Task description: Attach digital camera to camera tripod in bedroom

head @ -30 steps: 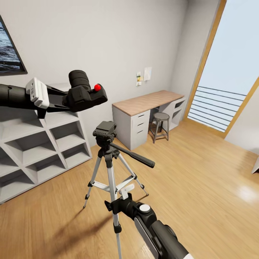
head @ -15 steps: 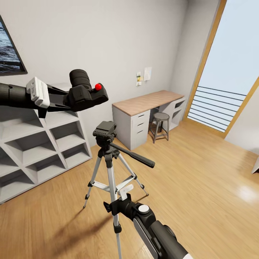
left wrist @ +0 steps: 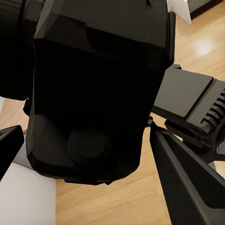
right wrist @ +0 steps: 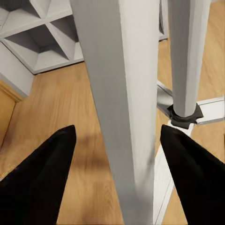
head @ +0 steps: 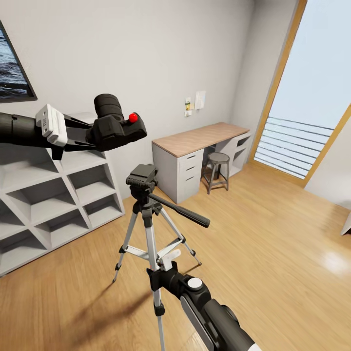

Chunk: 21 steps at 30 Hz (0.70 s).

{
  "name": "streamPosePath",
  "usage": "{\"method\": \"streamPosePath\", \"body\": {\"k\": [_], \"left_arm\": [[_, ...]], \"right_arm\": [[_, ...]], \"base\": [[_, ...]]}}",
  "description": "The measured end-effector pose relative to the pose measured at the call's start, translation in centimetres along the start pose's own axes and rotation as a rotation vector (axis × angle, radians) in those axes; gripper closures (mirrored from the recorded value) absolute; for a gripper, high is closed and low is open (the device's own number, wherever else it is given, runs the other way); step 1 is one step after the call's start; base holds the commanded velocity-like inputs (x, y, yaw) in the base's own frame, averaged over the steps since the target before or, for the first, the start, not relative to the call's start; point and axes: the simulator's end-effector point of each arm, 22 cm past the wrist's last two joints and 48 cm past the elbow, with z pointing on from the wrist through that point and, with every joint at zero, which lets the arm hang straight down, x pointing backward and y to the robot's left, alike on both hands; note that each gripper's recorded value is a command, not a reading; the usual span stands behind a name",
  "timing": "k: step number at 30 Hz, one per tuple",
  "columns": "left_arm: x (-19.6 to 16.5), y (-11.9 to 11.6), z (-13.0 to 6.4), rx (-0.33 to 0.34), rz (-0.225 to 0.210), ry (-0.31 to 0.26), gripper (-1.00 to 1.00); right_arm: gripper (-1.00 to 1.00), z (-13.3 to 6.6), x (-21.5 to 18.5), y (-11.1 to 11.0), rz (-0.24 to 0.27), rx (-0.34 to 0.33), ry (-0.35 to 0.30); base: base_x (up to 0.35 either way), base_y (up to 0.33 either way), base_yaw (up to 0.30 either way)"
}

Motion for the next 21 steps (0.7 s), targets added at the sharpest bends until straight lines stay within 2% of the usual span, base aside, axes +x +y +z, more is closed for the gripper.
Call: {"method": "streamPosePath", "body": {"k": [21], "left_arm": [[0.04,-0.41,-0.05,0.018,0.004,0.0,1.0]], "right_arm": [[1.0,0.0,-0.1,0.0,-0.001,0.0,-0.007]], "base": [[0.0,0.0,0.0]]}}
